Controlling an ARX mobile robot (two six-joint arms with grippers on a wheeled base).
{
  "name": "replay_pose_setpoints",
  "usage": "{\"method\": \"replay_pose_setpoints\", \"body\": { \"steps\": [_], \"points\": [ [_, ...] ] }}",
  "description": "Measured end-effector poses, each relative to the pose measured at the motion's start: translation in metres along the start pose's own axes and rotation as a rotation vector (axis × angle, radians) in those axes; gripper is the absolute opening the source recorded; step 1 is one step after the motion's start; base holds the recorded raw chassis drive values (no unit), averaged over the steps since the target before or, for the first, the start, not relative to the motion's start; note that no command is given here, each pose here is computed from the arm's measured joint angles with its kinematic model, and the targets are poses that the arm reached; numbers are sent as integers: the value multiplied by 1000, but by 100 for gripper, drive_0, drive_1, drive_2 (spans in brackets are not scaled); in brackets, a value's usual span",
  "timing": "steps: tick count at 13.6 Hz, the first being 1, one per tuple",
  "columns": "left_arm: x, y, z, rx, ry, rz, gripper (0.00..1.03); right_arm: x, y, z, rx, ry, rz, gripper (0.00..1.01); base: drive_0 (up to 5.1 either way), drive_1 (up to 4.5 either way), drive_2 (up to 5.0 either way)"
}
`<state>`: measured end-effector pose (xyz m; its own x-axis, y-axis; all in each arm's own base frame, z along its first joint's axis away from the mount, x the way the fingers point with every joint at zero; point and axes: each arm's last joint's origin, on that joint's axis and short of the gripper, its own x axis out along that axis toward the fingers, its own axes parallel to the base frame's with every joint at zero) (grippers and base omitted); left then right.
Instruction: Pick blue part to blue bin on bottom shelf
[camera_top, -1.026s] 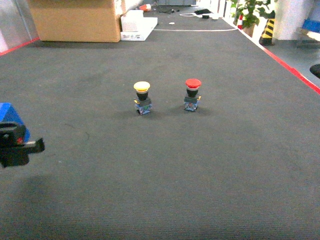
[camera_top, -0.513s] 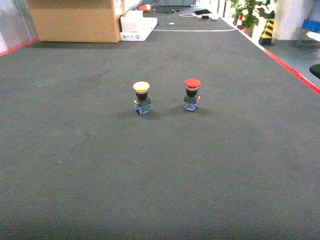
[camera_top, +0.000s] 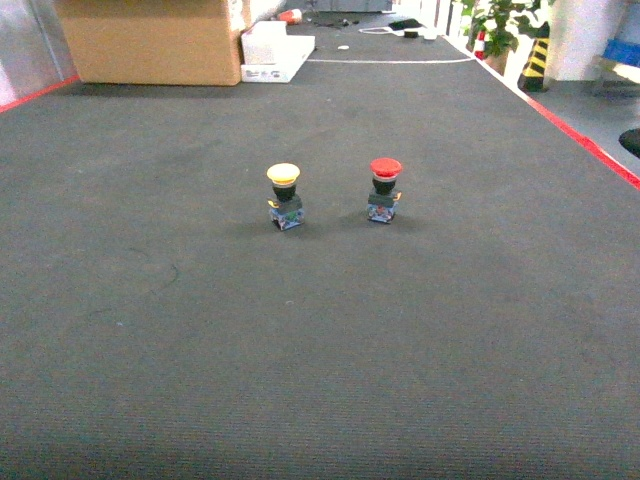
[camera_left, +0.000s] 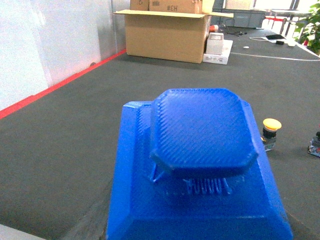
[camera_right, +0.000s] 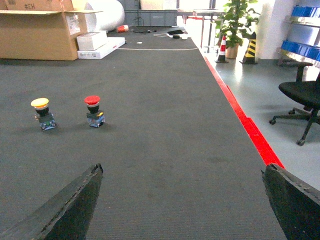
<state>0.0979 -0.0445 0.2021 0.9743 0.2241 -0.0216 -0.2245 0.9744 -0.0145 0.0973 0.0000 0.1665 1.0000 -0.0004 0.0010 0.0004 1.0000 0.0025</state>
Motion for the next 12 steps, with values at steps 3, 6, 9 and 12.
{"method": "replay_pose_setpoints", "body": {
  "steps": [3,6,9,12],
  "points": [
    [0,0,0,-6,0,0,43,0,0,0,0,0,0,98,0,0,0],
    [0,0,0,-4,1,0,43,0,0,0,0,-1,0,98,0,0,0],
    [0,0,1,-10,-4,1,43,0,0,0,0,-3,0,98,0,0,0],
    [0,0,0,-10,-4,4,43,0,0,0,0,0,0,98,0,0,0]
  ]
}}
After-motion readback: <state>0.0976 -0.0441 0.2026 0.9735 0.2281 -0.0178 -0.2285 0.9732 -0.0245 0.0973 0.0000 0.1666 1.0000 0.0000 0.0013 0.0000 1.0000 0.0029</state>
